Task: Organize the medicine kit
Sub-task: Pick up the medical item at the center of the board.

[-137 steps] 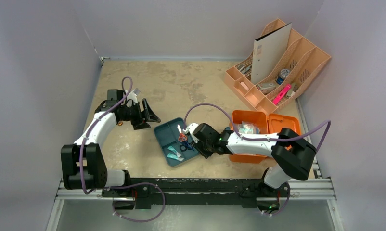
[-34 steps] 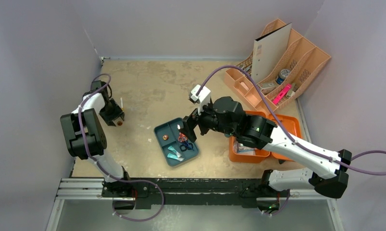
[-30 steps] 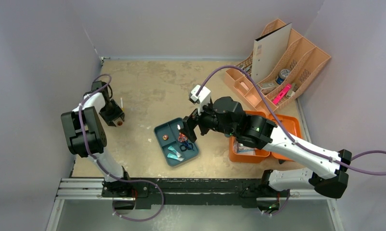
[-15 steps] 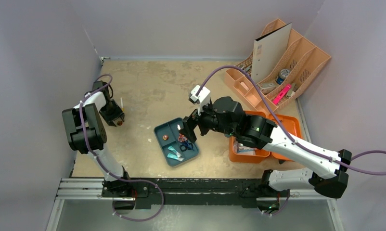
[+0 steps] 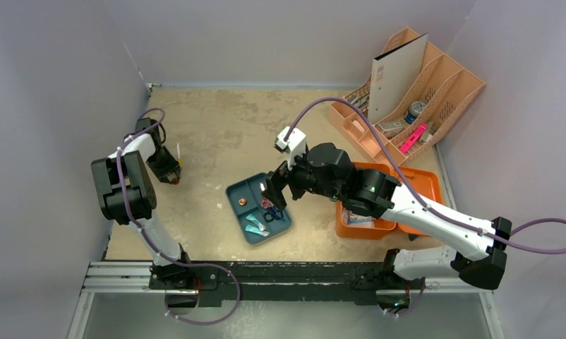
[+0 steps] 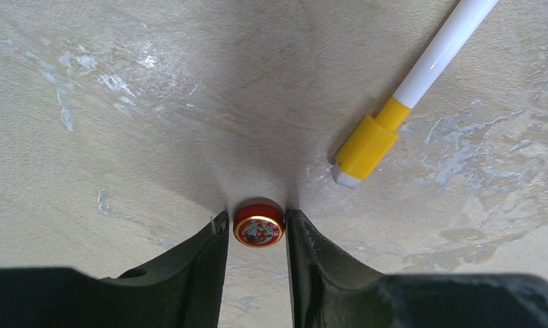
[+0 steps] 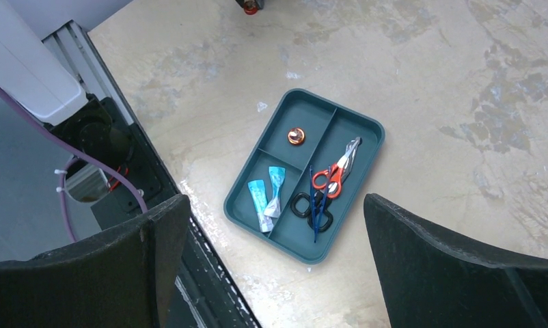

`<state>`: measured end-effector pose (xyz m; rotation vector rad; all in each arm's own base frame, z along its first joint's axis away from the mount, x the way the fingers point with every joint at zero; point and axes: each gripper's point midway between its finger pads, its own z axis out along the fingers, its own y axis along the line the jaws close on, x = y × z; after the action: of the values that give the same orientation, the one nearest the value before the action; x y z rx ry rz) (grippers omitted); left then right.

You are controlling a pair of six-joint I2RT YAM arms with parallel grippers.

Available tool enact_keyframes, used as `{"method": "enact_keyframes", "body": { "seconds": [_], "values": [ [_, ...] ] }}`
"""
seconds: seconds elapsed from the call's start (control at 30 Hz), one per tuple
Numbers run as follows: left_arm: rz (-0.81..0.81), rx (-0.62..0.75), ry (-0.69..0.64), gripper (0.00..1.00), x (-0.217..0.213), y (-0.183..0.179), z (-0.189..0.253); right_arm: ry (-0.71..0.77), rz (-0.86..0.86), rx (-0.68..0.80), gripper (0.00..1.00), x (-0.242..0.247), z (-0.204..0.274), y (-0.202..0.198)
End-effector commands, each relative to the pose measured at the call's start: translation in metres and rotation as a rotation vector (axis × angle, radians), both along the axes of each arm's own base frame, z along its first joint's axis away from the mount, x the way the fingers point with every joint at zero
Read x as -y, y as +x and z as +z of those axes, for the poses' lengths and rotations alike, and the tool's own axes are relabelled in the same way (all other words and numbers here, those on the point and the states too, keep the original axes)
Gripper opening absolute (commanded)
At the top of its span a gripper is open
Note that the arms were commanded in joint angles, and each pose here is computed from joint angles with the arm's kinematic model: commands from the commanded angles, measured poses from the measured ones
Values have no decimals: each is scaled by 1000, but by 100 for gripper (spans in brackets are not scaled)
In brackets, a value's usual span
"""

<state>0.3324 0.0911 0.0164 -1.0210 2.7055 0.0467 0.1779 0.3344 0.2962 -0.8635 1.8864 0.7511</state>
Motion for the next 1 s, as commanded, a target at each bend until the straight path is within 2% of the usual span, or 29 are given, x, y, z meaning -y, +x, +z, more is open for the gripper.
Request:
{"method": "enact_keyframes", "body": {
  "seconds": [0.0, 0.3, 0.97],
  "values": [
    [-8, -1, -18, 32, 1, 2, -4, 10, -29, 11, 99, 5, 5, 2],
    [-16, -41, -37, 27, 12, -7, -4, 0, -64, 20, 99, 15, -2, 4],
    [-87, -32, -58, 26, 48, -17, 14, -7, -87, 17, 99, 24, -4, 3]
  ]
}}
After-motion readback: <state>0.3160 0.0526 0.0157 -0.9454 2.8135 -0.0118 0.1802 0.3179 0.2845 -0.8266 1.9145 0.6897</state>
